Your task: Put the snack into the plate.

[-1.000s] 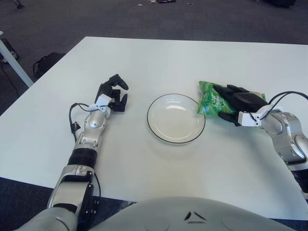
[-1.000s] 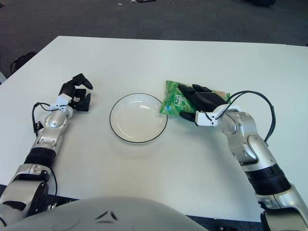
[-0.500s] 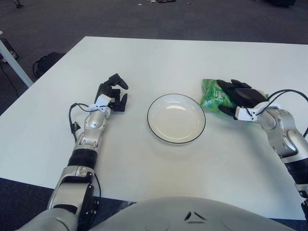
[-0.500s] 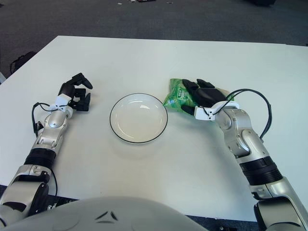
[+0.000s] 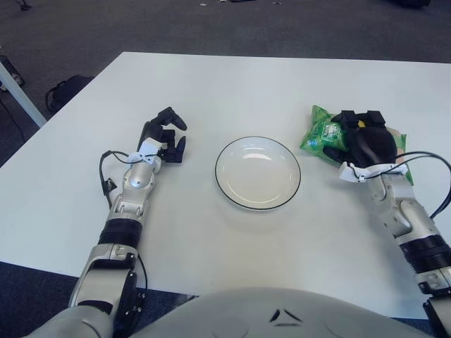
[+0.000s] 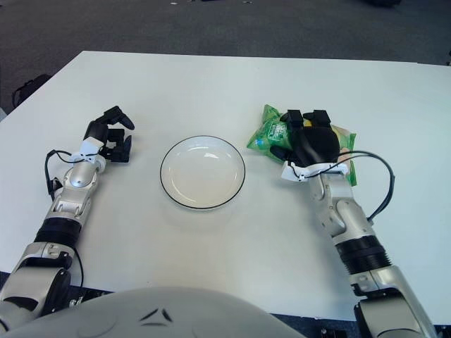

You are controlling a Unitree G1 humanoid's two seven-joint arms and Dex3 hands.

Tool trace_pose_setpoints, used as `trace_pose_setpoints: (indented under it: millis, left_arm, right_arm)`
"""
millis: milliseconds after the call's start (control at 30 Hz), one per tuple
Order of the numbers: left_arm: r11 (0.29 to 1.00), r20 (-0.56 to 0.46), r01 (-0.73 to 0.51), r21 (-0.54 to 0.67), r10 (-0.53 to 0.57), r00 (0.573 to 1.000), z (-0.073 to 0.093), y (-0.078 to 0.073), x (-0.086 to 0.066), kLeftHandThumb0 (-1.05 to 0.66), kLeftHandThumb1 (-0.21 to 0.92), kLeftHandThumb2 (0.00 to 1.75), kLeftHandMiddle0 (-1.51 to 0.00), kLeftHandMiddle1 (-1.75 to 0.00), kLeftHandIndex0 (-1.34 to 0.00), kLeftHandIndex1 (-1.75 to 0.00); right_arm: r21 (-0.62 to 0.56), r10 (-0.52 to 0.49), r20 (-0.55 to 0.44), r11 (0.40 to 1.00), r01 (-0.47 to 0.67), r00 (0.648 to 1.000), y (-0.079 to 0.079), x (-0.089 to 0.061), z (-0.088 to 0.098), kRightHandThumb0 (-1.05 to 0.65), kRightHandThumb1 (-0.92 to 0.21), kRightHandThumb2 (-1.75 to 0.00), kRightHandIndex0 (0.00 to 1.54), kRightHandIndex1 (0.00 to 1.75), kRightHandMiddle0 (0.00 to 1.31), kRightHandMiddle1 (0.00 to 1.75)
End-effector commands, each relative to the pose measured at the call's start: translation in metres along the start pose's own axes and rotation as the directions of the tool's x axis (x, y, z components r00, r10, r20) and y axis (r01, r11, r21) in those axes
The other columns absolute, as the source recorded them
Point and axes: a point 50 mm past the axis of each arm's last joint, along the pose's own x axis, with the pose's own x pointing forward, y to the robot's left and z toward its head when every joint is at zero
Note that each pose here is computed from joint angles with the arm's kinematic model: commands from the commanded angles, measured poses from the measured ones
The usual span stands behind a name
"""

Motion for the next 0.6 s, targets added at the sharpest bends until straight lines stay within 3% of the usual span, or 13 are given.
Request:
trace_pose_setpoints:
  millis: [0,67,233,333,567]
  left_arm:
    - [1.000,-0.165,0.021,-0.023,-0.024,0.986,-0.035,-0.015,-0.033,-0.53,0.21,1.44,-1.33,-1.75,-0.70,-1.75]
    - [1.000,-0.167,0.020,-0.021,-0.023,0.986,-0.035,-0.015,-0.033,-0.53,0.21,1.45,-1.33,-1.75,-0.70,-1.75]
    - [1.000,-0.170,0.019,-0.017,-0.021,0.985,-0.035,-0.015,-0.032,-0.53,0.21,1.45,-1.33,-1.75,-0.71,-1.75]
    - [1.000,-0.173,0.020,-0.015,-0.023,0.985,-0.035,-0.015,-0.032,-0.53,0.21,1.45,-1.33,-1.75,-0.71,-1.75]
    - [0.999,-0.173,0.025,-0.022,-0.028,0.985,-0.036,-0.016,-0.032,-0.53,0.21,1.45,-1.33,-1.75,-0.70,-1.75]
  right_arm:
    - [0.063,0.016,-0.015,0.998,-0.015,1.000,0.014,-0.006,-0.005,-0.04,-0.15,-1.40,0.71,1.40,0.69,1.74]
    - [0.113,0.003,-0.016,0.994,-0.001,1.000,0.016,-0.004,-0.009,-0.01,-0.08,-1.45,0.82,1.34,0.72,1.74]
    - [0.175,-0.017,-0.016,0.984,0.020,1.000,0.019,-0.002,-0.012,0.00,-0.03,-1.51,0.91,1.35,0.69,1.75]
    - [0.211,-0.027,-0.022,0.977,0.031,0.999,0.019,0.000,-0.012,0.00,-0.03,-1.54,0.91,1.43,0.64,1.75]
    - [0.331,-0.075,-0.016,0.940,0.076,0.997,-0.002,0.016,0.002,0.00,-0.07,-1.55,0.86,1.57,0.58,1.75]
